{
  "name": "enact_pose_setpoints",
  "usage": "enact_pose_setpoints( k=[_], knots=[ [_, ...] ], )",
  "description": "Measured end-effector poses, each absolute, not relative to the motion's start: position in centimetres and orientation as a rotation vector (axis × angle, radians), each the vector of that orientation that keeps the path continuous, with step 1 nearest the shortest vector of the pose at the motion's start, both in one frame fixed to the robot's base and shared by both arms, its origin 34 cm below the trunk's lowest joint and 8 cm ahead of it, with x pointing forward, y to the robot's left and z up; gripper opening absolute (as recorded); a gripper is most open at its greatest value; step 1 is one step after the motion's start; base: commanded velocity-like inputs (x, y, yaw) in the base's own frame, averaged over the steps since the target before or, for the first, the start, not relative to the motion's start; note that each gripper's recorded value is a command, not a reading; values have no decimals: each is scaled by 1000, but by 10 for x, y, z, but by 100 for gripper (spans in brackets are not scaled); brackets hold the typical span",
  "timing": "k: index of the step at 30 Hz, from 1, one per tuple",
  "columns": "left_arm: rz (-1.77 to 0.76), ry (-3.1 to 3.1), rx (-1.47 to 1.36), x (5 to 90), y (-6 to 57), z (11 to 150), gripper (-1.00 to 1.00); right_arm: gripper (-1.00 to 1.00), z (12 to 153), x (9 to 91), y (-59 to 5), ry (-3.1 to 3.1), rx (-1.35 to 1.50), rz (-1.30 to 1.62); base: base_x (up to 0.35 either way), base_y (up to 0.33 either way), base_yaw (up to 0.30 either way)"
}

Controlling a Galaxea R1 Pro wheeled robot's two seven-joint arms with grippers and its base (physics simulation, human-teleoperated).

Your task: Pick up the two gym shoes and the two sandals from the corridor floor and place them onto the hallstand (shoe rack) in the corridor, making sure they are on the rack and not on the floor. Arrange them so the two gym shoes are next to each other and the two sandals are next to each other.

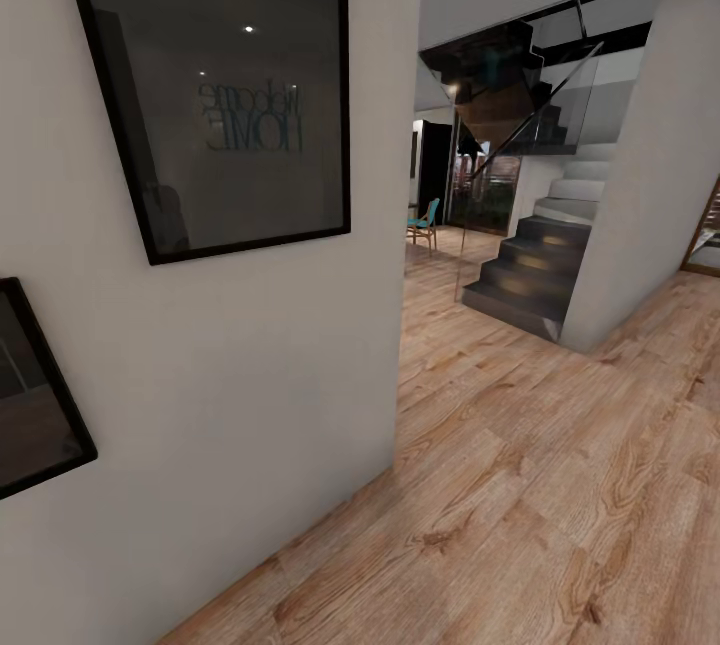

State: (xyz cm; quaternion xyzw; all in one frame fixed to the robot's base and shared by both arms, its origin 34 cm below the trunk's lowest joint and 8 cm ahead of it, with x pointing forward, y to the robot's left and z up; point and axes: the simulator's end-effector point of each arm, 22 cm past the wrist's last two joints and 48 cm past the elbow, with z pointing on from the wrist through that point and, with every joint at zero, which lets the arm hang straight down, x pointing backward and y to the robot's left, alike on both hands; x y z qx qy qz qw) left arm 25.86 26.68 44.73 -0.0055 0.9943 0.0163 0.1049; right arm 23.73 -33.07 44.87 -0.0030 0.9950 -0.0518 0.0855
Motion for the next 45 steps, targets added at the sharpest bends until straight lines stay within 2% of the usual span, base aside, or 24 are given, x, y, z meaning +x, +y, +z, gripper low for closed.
enact_pose_setpoints(
  k=[9,10,11,12,23,45],
  knots=[
    [44,2779,-18,333,266,464,100,100,454,262,-330,2911,-13,-150,0,0,0],
    [42,2632,-19,379,266,482,100,100,462,294,-328,2840,-17,-144,0,0,0],
    [40,2463,-19,449,266,520,100,100,488,360,-325,2691,-26,-134,0,0,0],
    [40,2448,-19,455,266,525,100,100,526,427,-321,2530,-36,-126,0,0,0],
    [45,2419,-22,462,270,529,100,100,557,465,-316,2366,-44,-111,0,0,-90],
    [59,2348,-32,468,279,538,100,100,544,447,-322,2371,-46,-120,0,0,-270]
  ],
)
